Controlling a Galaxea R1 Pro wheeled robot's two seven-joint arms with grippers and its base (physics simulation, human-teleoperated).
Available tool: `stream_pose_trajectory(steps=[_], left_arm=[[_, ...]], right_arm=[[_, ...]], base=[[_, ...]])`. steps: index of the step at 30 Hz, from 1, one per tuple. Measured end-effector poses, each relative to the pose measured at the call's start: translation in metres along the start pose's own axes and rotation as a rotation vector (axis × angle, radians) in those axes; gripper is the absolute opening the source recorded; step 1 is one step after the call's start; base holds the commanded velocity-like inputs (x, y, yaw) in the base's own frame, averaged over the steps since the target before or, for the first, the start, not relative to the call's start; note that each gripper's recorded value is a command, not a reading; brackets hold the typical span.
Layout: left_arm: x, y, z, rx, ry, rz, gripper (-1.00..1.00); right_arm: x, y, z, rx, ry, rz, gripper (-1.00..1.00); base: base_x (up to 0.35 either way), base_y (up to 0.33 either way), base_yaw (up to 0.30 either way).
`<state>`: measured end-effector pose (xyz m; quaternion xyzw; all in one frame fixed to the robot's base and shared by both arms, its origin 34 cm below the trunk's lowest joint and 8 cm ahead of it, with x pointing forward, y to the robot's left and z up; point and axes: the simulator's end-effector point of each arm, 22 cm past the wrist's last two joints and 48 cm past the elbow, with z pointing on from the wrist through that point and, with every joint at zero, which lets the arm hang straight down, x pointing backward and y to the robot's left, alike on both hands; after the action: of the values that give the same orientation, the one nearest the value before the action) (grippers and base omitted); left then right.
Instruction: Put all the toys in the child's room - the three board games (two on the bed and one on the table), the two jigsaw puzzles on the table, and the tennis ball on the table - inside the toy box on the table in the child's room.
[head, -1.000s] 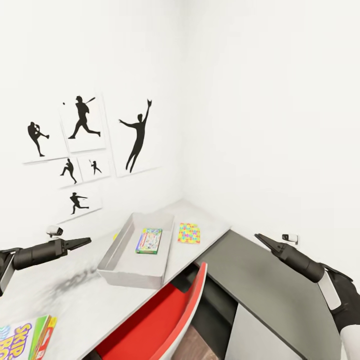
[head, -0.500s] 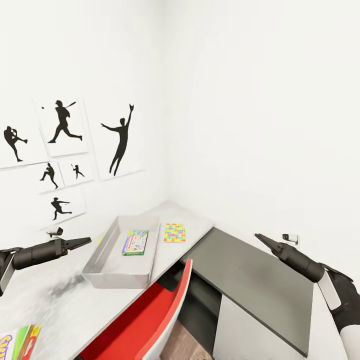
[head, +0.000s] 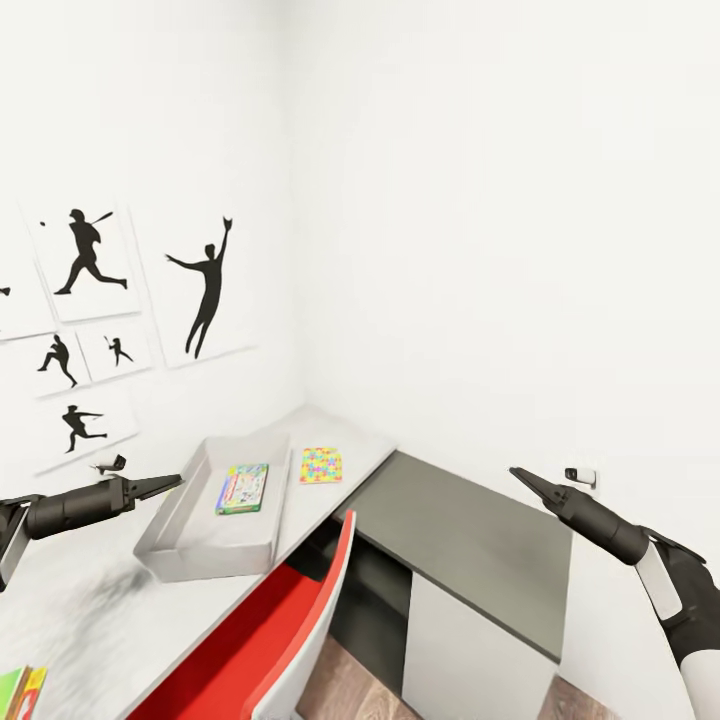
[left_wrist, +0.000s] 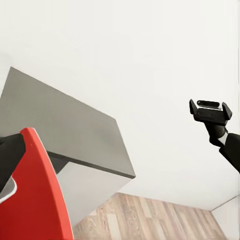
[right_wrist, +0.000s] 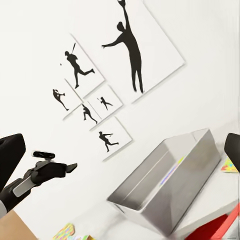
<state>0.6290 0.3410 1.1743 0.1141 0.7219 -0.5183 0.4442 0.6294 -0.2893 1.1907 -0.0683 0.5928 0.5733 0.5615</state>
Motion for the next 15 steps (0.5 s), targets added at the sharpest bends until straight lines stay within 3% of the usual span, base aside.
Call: stream_pose_trajectory(steps=[10, 15], left_arm=[[-0.0041, -0.0063, -0.0016, 0.004, -0.006, 0.012, 1.00], [-0.0052, -0.0082, -0.0020, 0.006, -0.007, 0.016, 1.00]], right_arm=[[-0.0037, 0.0056, 0.0001, -0.006, -0.005, -0.008, 1.00], [-0.0051, 0.0073, 0.0004, -0.008, -0.006, -0.011, 1.00]], base=[[-0.121, 0.000, -0.205], [-0.121, 0.000, -0.103]])
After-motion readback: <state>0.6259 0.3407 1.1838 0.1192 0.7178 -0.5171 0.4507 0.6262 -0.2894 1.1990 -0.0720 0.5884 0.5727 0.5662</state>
